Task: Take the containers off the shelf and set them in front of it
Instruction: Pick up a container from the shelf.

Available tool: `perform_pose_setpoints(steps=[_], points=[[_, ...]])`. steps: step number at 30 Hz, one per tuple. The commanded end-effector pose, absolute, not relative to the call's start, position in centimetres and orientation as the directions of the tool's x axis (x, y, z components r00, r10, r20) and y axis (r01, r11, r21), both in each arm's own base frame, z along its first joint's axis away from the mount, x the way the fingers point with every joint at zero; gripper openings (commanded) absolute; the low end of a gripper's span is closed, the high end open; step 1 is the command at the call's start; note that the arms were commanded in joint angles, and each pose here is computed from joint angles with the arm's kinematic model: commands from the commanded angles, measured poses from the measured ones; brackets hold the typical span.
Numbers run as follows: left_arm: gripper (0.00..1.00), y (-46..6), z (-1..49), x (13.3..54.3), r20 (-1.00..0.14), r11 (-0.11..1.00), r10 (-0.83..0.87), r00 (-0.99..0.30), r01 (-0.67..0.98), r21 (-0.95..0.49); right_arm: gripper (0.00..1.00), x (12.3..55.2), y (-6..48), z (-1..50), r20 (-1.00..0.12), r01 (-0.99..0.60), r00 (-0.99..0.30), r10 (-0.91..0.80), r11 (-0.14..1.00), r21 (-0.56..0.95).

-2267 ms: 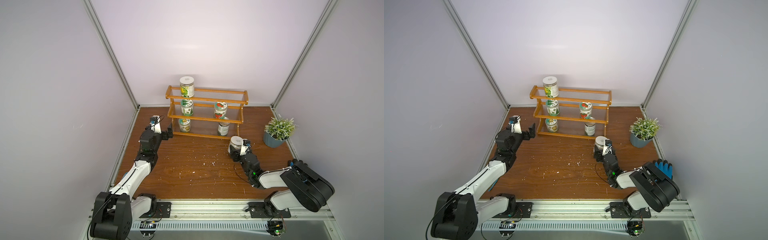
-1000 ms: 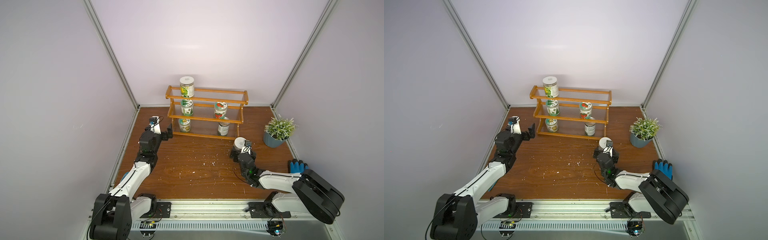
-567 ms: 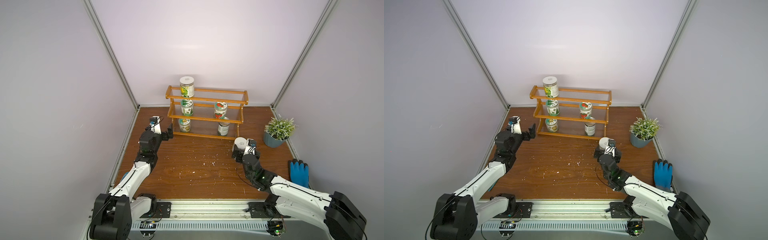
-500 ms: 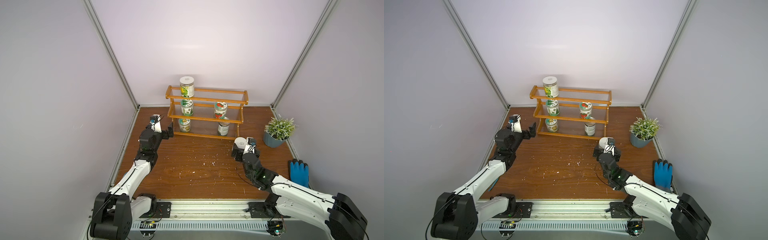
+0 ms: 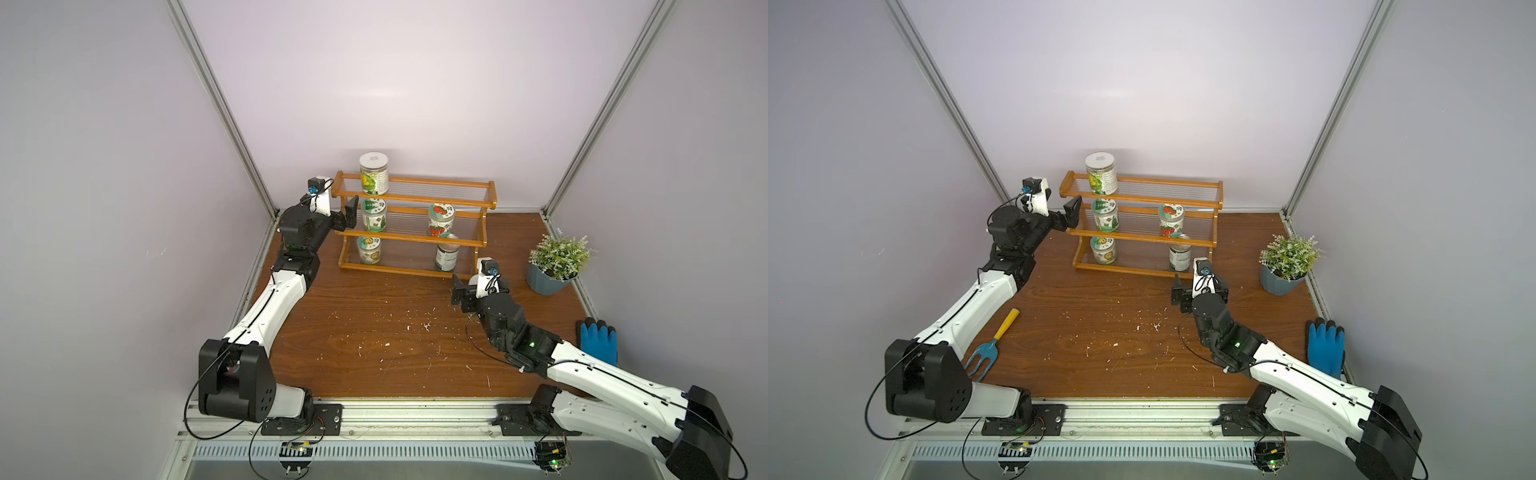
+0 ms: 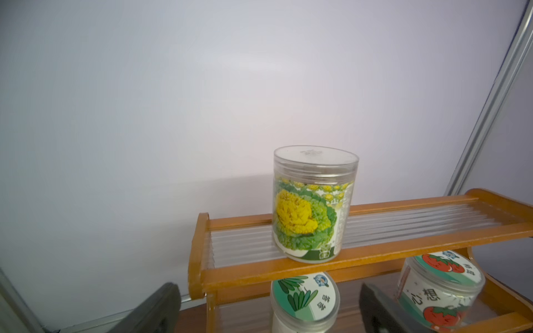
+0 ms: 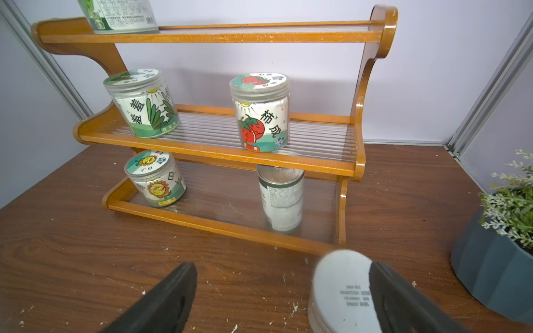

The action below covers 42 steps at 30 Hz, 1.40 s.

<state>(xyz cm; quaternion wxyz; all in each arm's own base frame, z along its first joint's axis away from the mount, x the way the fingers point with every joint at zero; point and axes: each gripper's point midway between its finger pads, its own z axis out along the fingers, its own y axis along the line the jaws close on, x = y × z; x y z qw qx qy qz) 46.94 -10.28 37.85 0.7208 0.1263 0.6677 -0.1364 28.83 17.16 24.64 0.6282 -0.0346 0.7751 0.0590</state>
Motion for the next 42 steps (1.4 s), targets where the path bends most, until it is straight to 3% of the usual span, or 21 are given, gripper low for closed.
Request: perform_pose_setpoints(steps=[1, 21, 37, 42], points=[[1.00, -12.5, 38.5, 47.5, -0.995, 0.898, -0.005, 0.098, 0.439, 0.039, 0.99, 29.3, 17.8, 27.2, -0.987, -0.142, -0.154, 0.043, 0.988, 0.065], [1.00, -17.1, 40.9, 53.7, -0.985, 0.867, 0.067, 0.157, 0.480, 0.135, 0.99, 29.3, 17.3, 28.0, -0.989, -0.127, -0.127, 0.077, 0.988, 0.093], [0.99, -18.4, 40.5, 57.4, -0.993, 0.859, 0.011, 0.121, 0.507, 0.071, 0.99, 29.2, 17.0, 27.8, -0.988, -0.125, -0.123, 0.091, 0.986, 0.106], [0.77, -19.0, 40.6, 57.5, -0.993, 0.848, 0.004, 0.121, 0.526, 0.067, 0.99, 29.1, 16.5, 27.5, -0.987, -0.114, -0.127, 0.094, 0.988, 0.109]])
